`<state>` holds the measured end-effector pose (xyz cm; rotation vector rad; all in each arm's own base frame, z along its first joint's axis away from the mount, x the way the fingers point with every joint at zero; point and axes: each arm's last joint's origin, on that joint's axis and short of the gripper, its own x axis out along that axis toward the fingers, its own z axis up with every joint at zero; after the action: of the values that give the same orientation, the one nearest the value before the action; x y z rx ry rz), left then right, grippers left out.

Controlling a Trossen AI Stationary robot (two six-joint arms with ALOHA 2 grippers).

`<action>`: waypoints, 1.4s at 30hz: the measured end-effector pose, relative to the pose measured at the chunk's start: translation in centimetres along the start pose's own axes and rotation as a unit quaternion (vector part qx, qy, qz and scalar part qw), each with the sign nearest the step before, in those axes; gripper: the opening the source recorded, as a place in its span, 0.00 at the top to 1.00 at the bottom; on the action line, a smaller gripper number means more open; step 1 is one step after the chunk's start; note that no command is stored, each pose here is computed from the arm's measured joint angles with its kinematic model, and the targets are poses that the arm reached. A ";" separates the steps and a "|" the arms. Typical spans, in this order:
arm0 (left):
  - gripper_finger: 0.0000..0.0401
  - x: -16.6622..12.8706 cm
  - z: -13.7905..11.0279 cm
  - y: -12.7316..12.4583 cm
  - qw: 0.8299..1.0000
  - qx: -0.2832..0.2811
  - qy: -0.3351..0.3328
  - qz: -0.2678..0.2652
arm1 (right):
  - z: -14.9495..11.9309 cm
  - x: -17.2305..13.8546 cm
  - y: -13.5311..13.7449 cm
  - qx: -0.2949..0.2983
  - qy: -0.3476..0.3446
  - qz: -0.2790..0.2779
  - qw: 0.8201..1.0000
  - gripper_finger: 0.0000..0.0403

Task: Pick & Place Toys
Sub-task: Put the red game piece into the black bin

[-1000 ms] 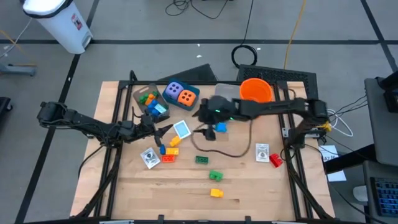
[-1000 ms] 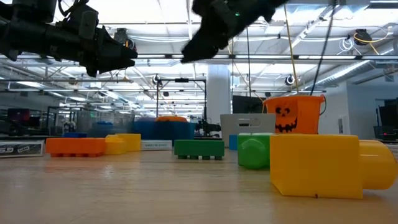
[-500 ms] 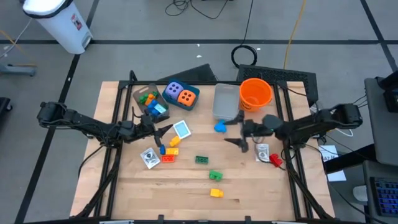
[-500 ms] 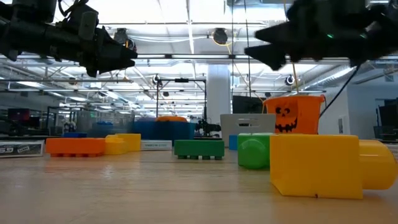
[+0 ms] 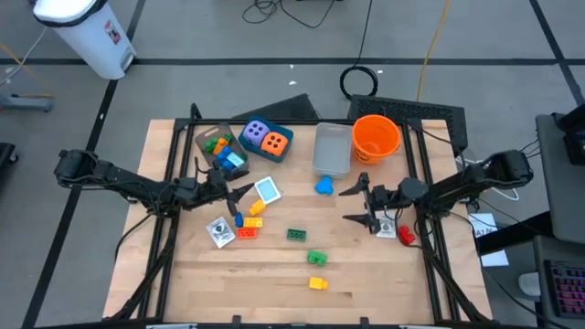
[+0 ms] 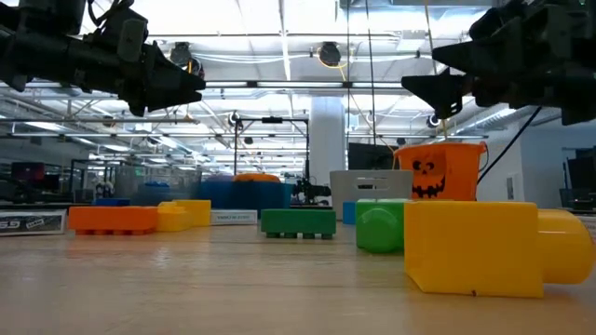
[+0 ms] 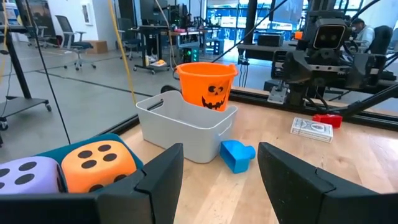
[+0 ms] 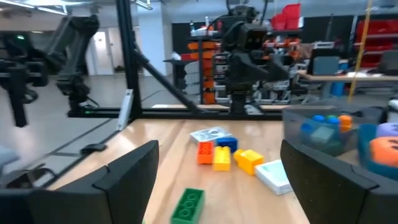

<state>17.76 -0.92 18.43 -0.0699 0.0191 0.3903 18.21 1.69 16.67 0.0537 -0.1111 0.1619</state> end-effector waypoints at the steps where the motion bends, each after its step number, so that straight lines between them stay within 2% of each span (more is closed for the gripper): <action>1: 0.46 0.0 0.0 0.0 1.000 0.000 0.000 0.000 | 0.0 0.0 0.2 0.006 0.001 0.005 1.000 0.19; 6: 0.46 0.0 0.0 0.0 1.000 0.000 0.000 0.000 | 0.0 0.0 0.8 0.009 0.001 0.016 1.000 0.19; 14: 0.46 0.0 0.0 0.0 1.000 0.000 0.000 0.000 | -0.5 0.1 0.8 0.007 0.024 -0.034 0.999 0.19; 18: 0.46 0.0 0.0 0.0 1.000 0.000 0.000 0.000 | -0.8 1.1 1.0 -0.021 0.084 -0.053 0.995 0.19; 21: 0.46 0.0 0.0 0.0 1.000 0.000 0.000 0.000 | -0.7 2.5 1.5 -0.041 0.184 -0.079 0.979 0.19; 24: 0.46 0.0 0.0 0.0 1.000 0.000 0.000 0.000 | 0.1 3.3 2.0 -0.033 0.320 -0.116 0.940 0.19; 27: 0.46 0.0 0.0 0.0 1.000 0.000 0.000 0.000 | 1.4 3.0 2.5 0.010 0.436 -0.174 0.883 0.19; 31: 0.46 0.0 0.0 0.0 1.000 0.000 0.000 0.000 | 3.0 1.6 3.0 0.060 0.535 -0.232 0.810 0.19; 34: 0.46 0.0 0.0 0.0 1.000 0.000 0.000 0.000 | 3.7 0.3 3.5 0.092 0.598 -0.247 0.757 0.19; 36: 0.46 0.0 0.0 0.0 1.000 0.000 0.000 0.000 | 3.9 -0.3 3.7 0.110 0.624 -0.245 0.734 0.19; 42: 0.46 0.0 0.0 0.0 1.000 0.000 0.000 0.000 | 3.8 -1.5 4.5 0.166 0.667 -0.249 0.683 0.19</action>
<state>17.75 -0.92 18.42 -0.0699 0.0191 0.3901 15.61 5.65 20.50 0.3166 1.4202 -0.3648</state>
